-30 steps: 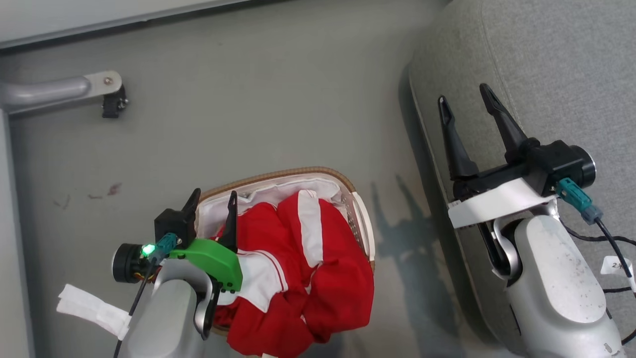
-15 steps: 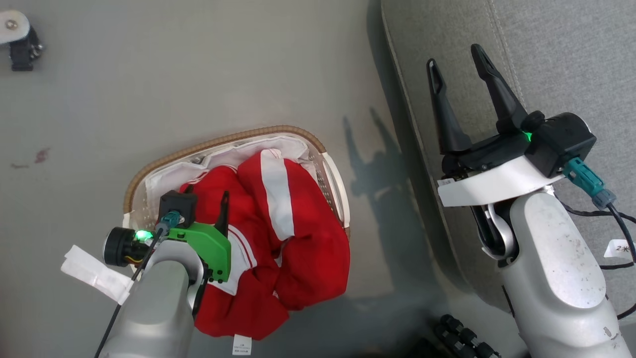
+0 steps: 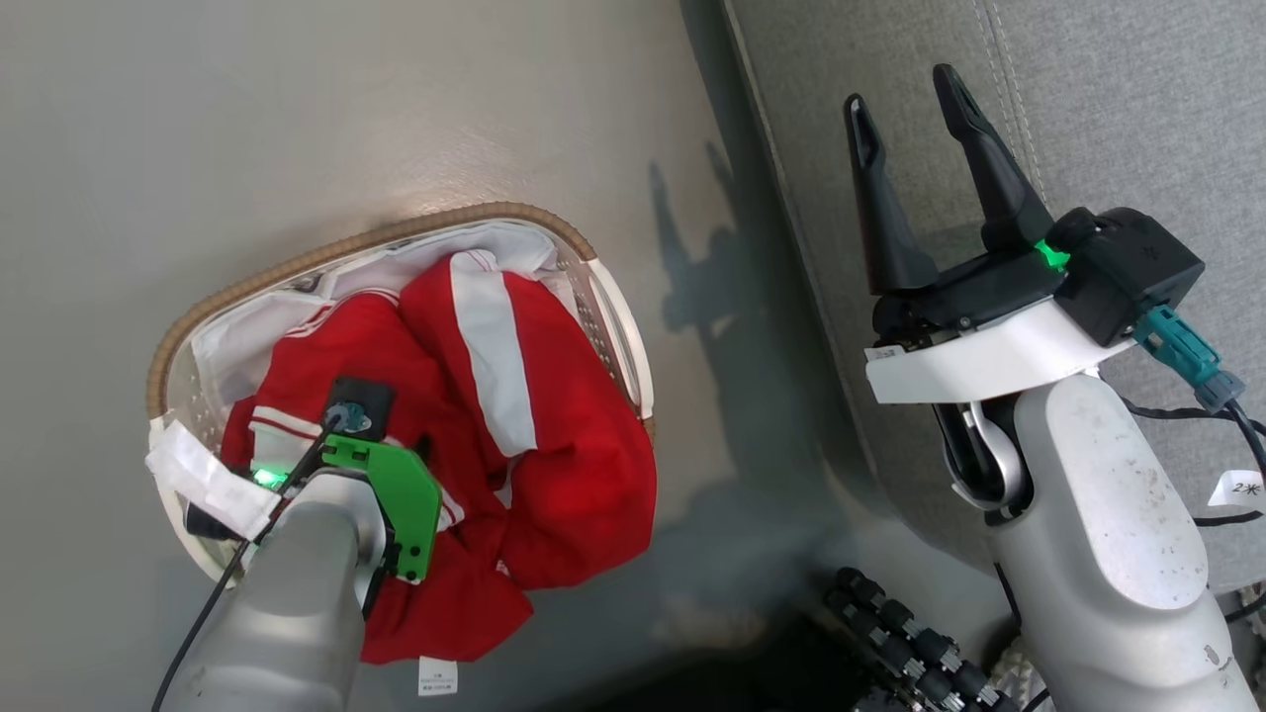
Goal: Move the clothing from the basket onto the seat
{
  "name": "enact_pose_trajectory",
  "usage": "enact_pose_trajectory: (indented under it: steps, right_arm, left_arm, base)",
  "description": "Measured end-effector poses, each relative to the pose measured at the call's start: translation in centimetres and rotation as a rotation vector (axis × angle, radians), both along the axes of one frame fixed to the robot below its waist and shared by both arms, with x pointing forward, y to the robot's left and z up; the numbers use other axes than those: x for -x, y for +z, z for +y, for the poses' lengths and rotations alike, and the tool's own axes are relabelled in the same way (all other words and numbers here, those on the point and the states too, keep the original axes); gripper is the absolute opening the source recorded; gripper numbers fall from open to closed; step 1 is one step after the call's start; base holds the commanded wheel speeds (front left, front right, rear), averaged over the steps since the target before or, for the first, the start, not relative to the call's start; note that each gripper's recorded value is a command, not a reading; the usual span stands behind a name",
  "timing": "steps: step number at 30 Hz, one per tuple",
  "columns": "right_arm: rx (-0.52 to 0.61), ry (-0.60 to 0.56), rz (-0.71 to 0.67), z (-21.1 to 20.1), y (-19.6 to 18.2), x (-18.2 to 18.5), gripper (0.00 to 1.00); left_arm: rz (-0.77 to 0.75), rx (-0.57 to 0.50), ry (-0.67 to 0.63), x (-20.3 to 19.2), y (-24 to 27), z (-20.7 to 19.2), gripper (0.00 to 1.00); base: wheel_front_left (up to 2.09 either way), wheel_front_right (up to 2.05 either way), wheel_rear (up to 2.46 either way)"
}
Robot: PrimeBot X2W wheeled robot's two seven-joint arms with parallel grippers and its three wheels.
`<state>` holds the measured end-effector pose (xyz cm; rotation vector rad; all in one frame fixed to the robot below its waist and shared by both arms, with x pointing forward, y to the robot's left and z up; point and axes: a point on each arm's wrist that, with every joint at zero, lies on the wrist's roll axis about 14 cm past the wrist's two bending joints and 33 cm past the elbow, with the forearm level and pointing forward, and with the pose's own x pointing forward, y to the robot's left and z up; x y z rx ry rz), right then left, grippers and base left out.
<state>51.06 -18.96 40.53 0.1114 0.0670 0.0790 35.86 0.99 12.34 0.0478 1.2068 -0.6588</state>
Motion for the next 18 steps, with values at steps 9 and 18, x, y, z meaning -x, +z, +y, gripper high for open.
enact_pose_trajectory:
  steps: [9,18]
  right_arm:
    - [0.003,-0.005,0.012,-0.3,-0.5,0.0,1.0]
    - [-0.007,0.0,0.015,-0.1,-0.7,-0.1,1.0]
  left_arm:
    - [0.14,-0.109,-0.075,2.6,-1.8,1.1,1.0]
    - [0.209,-0.158,-0.126,3.8,-2.3,2.0,0.0]
  base:
    - [0.0,0.0,0.0]
    - [0.0,0.0,0.0]
